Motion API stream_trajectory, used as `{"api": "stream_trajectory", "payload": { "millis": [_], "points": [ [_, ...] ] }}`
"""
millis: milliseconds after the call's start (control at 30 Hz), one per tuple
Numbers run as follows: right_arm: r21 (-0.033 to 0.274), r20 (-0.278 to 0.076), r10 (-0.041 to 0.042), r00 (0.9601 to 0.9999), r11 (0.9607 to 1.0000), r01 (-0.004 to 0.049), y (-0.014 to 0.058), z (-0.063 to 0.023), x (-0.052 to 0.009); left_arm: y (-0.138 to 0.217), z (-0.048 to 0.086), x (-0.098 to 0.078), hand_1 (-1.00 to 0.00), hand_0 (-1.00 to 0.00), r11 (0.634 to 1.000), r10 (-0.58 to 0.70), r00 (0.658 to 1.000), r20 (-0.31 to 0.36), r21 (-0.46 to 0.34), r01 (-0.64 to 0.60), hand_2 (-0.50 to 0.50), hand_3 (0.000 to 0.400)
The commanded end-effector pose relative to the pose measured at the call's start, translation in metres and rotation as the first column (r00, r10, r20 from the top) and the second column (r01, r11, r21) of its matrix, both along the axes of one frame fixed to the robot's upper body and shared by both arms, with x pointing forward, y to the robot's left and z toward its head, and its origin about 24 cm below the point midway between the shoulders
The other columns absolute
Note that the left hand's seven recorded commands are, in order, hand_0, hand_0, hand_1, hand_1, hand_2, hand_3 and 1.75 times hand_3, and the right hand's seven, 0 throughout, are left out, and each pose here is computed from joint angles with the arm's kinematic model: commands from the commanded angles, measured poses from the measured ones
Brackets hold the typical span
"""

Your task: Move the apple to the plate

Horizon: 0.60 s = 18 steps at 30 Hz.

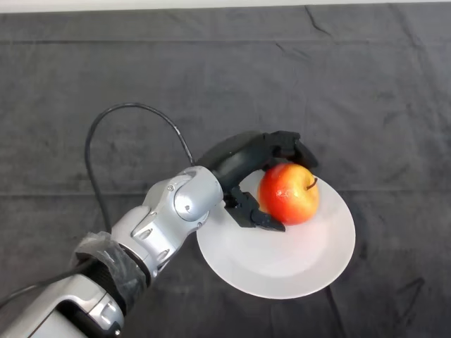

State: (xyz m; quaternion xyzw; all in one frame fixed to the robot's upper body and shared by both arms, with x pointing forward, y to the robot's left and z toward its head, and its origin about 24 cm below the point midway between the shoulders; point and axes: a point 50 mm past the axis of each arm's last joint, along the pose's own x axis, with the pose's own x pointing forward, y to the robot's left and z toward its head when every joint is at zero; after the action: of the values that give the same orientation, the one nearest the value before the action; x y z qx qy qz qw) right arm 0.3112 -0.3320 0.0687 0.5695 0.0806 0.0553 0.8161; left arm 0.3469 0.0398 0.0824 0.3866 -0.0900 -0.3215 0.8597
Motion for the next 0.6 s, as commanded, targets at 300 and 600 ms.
{"api": "stream_trajectory", "payload": {
  "millis": [300, 600],
  "points": [
    [-0.006, 0.031, -0.0206, 0.9993, 0.9998, 0.0208, -0.0070, 0.0096, 0.0004, 0.032, -0.020, 0.000, 0.00, -0.18, 0.993, 0.048, 0.996, -0.080, 0.114, -0.039, -0.09, 0.071],
    [-0.006, 0.031, -0.0207, 0.9993, 0.9998, 0.0209, -0.0069, 0.0095, 0.0004, 0.049, -0.002, 0.005, 0.00, 0.00, 0.994, 0.074, 0.997, -0.020, 0.083, -0.072, 0.00, 0.000]
  ]
}}
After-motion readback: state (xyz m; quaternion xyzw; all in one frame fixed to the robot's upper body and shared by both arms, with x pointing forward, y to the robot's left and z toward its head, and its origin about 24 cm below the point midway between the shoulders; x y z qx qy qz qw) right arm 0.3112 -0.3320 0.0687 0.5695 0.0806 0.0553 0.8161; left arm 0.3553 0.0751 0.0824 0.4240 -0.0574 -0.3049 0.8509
